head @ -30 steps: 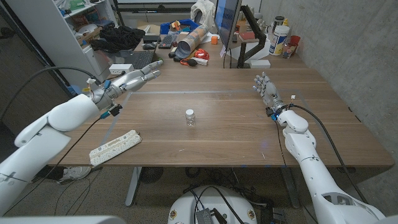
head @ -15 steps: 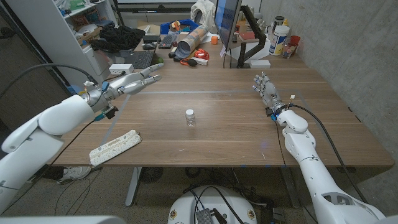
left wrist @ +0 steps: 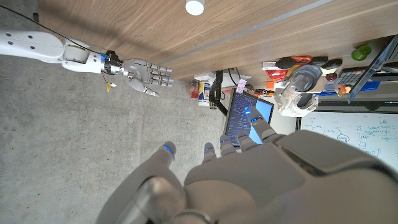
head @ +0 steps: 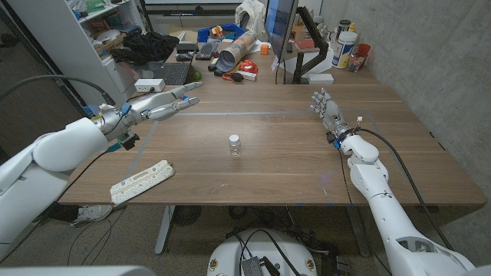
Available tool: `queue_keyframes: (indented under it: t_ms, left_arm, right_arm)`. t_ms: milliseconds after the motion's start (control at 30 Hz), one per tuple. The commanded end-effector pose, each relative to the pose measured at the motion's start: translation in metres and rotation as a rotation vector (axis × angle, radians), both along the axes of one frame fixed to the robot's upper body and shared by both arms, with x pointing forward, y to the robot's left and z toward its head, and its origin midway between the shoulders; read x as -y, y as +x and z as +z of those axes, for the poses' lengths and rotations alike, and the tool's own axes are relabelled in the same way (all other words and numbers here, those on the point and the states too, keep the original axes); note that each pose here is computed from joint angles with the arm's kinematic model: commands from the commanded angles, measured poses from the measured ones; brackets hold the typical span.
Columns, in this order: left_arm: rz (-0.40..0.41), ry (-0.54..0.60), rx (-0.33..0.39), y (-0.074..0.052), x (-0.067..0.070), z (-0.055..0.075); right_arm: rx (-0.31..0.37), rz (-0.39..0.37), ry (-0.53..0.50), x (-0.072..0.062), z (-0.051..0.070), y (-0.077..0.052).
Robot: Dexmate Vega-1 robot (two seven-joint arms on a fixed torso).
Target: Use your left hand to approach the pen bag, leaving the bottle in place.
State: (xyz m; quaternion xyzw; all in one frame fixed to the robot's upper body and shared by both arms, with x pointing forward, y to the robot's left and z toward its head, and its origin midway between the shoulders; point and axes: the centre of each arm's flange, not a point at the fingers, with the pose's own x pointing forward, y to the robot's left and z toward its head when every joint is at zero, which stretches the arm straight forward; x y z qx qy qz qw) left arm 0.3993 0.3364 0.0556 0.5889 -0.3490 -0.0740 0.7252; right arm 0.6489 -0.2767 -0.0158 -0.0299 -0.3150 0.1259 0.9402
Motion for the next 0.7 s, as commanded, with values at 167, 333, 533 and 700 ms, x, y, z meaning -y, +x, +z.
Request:
queue_keyframes:
  t_ms: [167,333,533,700]
  left_arm:
    - [0.103,0.027,0.001,-0.0168,-0.0111,-0.0045]
    - [0.135,0.045,0.002,-0.0188,-0.0131,-0.0051]
    - [0.174,0.059,-0.008,-0.0202,-0.0159,-0.0082]
    - [0.199,0.061,-0.022,-0.0202,-0.0174,-0.0124]
  right_arm:
    - [-0.002,0.010,-0.008,-0.0070,0.0013,0.0047]
    - [-0.003,0.012,-0.012,-0.0083,0.0017,0.0052]
    - [-0.001,0.012,-0.014,-0.0087,0.0028,0.0052]
    - [-0.002,0.014,-0.014,-0.0088,0.0029,0.0052]
